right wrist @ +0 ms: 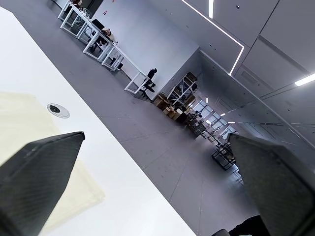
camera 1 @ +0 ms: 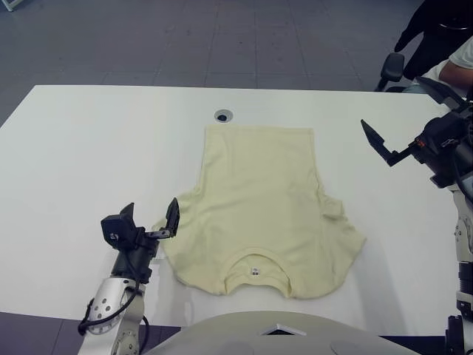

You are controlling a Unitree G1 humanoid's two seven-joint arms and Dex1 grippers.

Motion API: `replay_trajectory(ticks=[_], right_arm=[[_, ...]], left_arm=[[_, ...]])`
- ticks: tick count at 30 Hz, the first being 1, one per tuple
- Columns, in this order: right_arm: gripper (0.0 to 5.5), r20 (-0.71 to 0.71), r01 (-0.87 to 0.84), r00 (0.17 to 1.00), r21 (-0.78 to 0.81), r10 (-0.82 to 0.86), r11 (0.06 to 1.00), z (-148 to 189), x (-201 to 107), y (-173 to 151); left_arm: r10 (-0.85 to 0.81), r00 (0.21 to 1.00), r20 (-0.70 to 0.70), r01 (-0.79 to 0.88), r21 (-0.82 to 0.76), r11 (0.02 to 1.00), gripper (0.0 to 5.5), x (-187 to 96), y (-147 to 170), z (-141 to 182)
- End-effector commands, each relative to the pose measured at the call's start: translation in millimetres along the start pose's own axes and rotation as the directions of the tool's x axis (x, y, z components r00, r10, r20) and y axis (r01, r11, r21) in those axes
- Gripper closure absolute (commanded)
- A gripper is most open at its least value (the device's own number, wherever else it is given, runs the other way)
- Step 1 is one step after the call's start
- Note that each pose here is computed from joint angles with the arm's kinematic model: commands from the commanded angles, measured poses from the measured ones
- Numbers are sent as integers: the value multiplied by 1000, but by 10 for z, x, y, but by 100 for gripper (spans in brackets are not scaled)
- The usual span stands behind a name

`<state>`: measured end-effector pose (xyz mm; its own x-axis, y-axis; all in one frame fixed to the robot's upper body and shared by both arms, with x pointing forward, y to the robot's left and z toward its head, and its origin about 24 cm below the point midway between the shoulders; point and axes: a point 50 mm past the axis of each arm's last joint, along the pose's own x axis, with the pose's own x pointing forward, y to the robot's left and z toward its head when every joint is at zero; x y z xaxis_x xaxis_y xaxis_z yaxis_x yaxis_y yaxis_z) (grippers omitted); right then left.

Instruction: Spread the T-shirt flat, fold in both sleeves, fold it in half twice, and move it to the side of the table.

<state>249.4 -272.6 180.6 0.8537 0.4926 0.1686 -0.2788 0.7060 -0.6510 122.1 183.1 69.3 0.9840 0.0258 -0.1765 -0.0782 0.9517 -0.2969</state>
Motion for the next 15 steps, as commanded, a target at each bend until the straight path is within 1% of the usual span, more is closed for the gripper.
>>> replay_trajectory(ticks=[1,5,8,10,15], right_arm=[[10,8,13,1000,4,-13,1000,28,-6,-14],[10,9,13,1000,2,-13,1000,33,-7,-16],[10,6,13,1000,-4,-13,1000,35,-24,-18],[10,5,14,1000,-4,-14,1000,36,-29,-23],[10,-3,10,1000,-4,-10,1000,29,-57,-5]], left_arm=[[76,992,-97,-88,-127,988,55,-48,35,-198],[149,974,-168,-182,-201,963,125,-76,96,-360],[167,960,-225,-222,-251,942,183,-81,99,-481],[170,956,-238,-235,-275,932,214,-70,104,-517],[182,952,-244,-250,-287,925,314,-56,140,-543]])
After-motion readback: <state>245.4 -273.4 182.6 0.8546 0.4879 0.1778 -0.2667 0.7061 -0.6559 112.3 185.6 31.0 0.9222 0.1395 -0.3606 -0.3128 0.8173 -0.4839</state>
